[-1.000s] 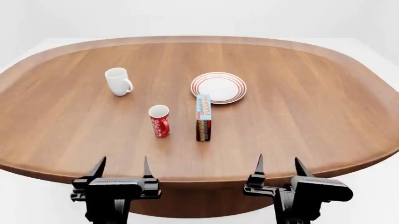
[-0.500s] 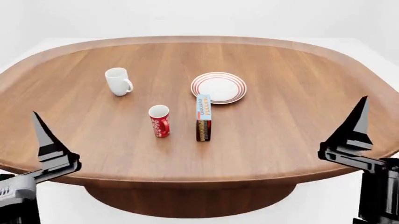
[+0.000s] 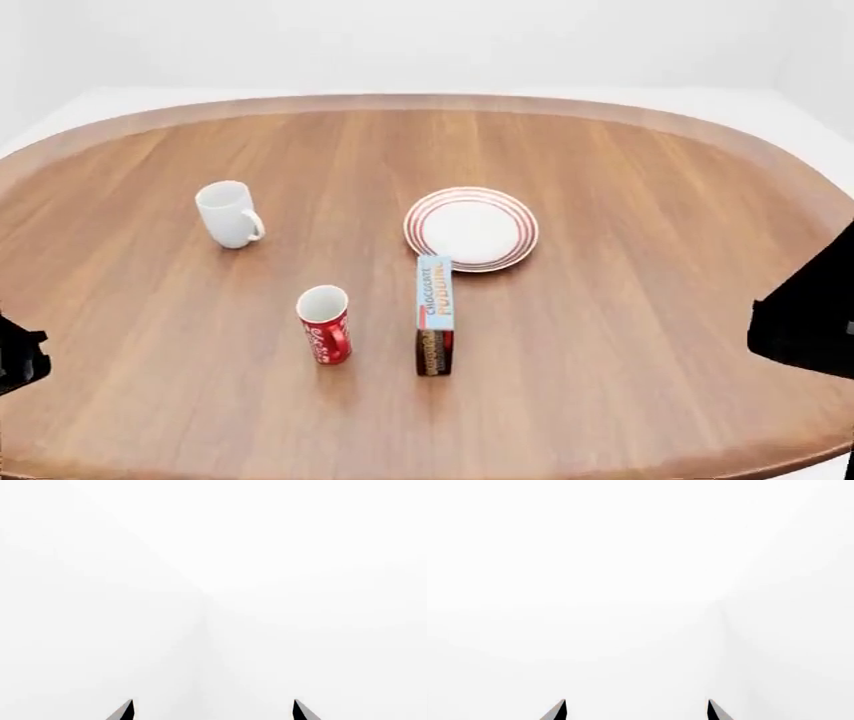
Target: Pick up the white mug and put it on the plate, and put the chocolate pudding to the right of the plate.
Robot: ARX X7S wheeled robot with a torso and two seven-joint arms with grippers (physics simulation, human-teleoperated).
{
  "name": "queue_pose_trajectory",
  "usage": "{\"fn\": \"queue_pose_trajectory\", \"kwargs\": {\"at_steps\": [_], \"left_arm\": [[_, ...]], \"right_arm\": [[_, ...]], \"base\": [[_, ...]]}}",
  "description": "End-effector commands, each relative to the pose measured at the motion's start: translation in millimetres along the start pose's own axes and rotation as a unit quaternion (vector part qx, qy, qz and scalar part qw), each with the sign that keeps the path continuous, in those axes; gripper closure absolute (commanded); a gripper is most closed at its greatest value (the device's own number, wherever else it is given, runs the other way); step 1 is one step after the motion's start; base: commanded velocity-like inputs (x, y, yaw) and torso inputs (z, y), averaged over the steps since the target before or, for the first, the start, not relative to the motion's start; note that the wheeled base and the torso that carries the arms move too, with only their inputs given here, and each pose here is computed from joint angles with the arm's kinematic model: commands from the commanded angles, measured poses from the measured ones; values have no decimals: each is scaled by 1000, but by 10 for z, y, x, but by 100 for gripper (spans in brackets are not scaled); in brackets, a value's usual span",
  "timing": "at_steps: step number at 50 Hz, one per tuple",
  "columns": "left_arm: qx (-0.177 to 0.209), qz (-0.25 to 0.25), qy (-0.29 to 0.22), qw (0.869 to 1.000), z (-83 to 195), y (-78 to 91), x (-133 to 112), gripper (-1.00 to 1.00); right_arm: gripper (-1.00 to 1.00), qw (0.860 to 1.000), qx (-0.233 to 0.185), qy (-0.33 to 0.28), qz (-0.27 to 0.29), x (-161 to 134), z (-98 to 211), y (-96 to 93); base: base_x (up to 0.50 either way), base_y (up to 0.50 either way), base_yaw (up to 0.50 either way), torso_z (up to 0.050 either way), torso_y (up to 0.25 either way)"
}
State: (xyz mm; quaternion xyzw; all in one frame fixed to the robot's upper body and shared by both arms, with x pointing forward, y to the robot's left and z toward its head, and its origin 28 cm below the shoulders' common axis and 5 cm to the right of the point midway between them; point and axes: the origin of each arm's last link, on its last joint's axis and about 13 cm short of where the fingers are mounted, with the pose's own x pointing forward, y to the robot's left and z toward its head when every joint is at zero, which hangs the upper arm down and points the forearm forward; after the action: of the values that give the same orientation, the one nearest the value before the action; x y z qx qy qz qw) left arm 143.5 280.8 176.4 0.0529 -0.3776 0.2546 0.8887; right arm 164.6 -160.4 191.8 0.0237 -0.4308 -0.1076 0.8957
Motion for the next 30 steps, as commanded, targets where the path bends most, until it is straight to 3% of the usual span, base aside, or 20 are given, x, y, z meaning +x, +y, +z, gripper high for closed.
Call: {"fn": "queue_pose_trajectory", "kwargs": {"at_steps": [1, 30], "left_arm": [[9, 10, -41, 999, 122, 55, -10, -100], [7, 0, -56, 998, 179, 30, -33, -100]], "right_arm": [[-100, 1000, -11, -22, 8, 6, 101, 2], [-100, 999, -3, -33, 27, 4, 191, 55]], "base": [[500, -12, 0, 0, 0], [500, -15, 0, 0, 1]]}}
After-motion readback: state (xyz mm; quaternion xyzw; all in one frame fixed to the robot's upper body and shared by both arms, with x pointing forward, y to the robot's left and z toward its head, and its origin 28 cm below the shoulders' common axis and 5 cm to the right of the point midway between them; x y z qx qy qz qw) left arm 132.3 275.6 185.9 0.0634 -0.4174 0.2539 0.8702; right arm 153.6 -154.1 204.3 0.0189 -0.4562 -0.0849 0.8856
